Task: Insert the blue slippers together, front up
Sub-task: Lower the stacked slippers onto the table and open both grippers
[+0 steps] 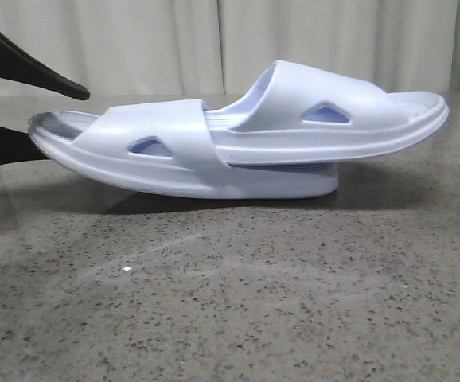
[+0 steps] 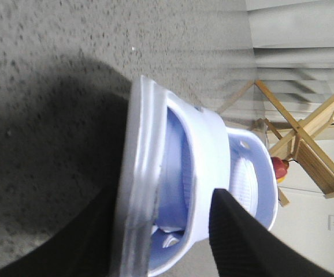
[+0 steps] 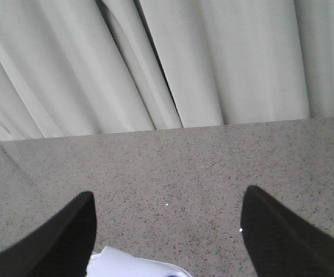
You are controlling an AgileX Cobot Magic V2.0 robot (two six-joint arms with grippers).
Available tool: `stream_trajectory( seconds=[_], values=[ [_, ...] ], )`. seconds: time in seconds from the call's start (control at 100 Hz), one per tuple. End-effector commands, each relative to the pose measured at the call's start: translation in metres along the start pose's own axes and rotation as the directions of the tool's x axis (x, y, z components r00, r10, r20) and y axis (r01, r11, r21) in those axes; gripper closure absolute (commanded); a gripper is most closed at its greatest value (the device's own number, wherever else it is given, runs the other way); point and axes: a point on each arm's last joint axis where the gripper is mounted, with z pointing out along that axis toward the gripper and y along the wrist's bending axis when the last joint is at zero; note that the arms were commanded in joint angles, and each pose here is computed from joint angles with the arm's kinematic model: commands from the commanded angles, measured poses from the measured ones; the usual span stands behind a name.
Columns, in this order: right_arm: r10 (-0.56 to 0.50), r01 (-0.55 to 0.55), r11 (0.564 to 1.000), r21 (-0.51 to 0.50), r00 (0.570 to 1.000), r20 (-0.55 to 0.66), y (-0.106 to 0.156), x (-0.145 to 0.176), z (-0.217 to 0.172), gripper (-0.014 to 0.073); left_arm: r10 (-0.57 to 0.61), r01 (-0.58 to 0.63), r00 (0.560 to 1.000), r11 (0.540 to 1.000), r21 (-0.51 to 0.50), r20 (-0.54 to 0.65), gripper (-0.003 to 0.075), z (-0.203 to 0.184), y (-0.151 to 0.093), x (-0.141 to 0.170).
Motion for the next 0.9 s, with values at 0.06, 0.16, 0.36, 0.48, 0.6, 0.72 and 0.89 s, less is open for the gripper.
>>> stream_trajectory(
  seconds=[0.06, 0.16, 0.36, 0.48, 0.6, 0.72, 0.89],
  values=[
    [-0.015, 0.015, 1.0, 0.007, 0.998, 0.064, 0.002, -0.012, -0.005, 0.0132, 0.04, -0.046, 0.993, 0.998, 0.051, 0.108, 0.0399, -0.01, -0.011, -0.016],
    [-0.015, 0.015, 1.0, 0.005, 0.998, 0.06, 0.003, -0.012, -0.005, 0.0132, 0.102, -0.109, 0.979, 0.993, 0.033, 0.175, 0.0399, -0.018, -0.008, -0.026],
    [-0.015, 0.015, 1.0, 0.004, 0.998, 0.059, 0.003, -0.012, -0.005, 0.0132, 0.182, -0.188, 0.949, 0.982, -0.002, 0.256, 0.0399, -0.035, -0.001, -0.041],
    [-0.032, 0.031, 0.999, 0.014, 0.998, 0.061, 0.002, -0.012, -0.005, 0.0132, 0.239, -0.254, 0.931, 0.967, 0.018, 0.275, 0.04, -0.045, -0.003, -0.044],
    [-0.072, 0.07, 0.997, 0.04, 0.995, 0.068, 0.0, -0.013, -0.005, 0.0132, 0.361, -0.383, 0.877, 0.924, 0.009, 0.317, 0.04, -0.058, -0.014, -0.041],
    [-0.091, 0.087, 0.995, 0.054, 0.993, 0.074, -0.001, -0.014, -0.005, 0.0132, 0.508, -0.538, 0.774, 0.842, -0.029, 0.377, 0.04, -0.075, -0.034, -0.032],
    [-0.135, 0.129, 0.988, 0.08, 0.988, 0.08, -0.003, -0.015, -0.005, 0.0132, 0.666, -0.674, 0.578, 0.716, -0.184, 0.472, 0.04, -0.104, -0.061, -0.011]
  ],
)
